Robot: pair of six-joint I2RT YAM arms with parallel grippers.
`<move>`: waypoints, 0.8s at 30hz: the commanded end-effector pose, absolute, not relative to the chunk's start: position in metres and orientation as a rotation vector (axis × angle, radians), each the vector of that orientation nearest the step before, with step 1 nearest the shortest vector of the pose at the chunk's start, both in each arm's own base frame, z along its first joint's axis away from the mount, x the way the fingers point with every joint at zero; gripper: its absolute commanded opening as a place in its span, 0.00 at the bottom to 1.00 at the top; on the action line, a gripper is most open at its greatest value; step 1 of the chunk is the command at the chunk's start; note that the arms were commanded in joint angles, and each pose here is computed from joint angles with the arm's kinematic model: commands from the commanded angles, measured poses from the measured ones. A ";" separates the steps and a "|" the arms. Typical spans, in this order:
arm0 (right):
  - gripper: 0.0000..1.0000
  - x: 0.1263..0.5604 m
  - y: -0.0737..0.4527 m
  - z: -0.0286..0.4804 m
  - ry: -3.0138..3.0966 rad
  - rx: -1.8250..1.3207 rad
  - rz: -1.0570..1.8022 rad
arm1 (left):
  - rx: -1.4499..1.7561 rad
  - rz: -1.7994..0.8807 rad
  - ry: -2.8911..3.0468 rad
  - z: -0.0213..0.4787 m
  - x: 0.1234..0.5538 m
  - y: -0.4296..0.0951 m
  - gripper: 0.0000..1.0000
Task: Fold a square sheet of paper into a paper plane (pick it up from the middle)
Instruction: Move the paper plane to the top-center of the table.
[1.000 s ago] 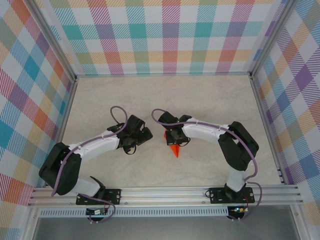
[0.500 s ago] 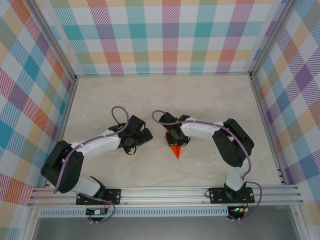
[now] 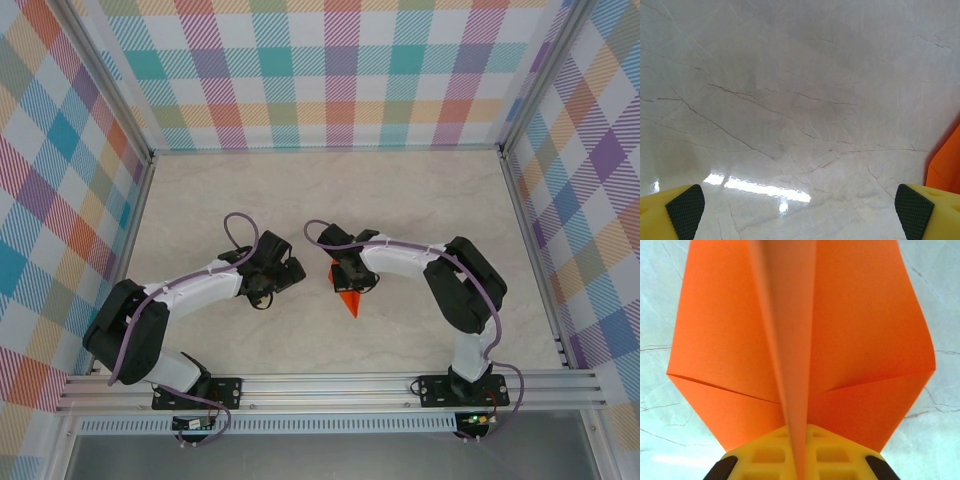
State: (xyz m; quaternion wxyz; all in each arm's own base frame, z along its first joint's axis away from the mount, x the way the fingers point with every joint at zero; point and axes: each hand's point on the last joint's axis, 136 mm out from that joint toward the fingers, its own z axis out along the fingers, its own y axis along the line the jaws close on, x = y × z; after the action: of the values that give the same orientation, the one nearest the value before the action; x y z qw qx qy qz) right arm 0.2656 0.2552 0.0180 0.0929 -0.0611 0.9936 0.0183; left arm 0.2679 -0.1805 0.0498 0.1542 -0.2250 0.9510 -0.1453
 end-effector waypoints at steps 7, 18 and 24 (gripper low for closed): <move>0.06 0.327 0.293 0.071 2.813 -0.224 0.219 | -0.640 -0.198 2.712 0.064 0.271 -0.151 1.00; 0.06 0.422 0.331 0.075 2.724 -0.209 0.297 | -0.667 -0.105 2.680 0.077 0.265 -0.126 1.00; 0.07 0.450 0.320 0.050 2.779 -0.131 0.217 | -0.638 -0.109 2.689 0.081 0.267 -0.127 1.00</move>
State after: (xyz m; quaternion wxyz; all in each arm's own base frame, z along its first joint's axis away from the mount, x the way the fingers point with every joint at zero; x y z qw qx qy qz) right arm 0.4467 0.3310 0.0584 0.1939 -0.0530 0.9746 0.0984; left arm 0.2650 -0.1351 0.0723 0.1819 -0.2292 0.9549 -0.0494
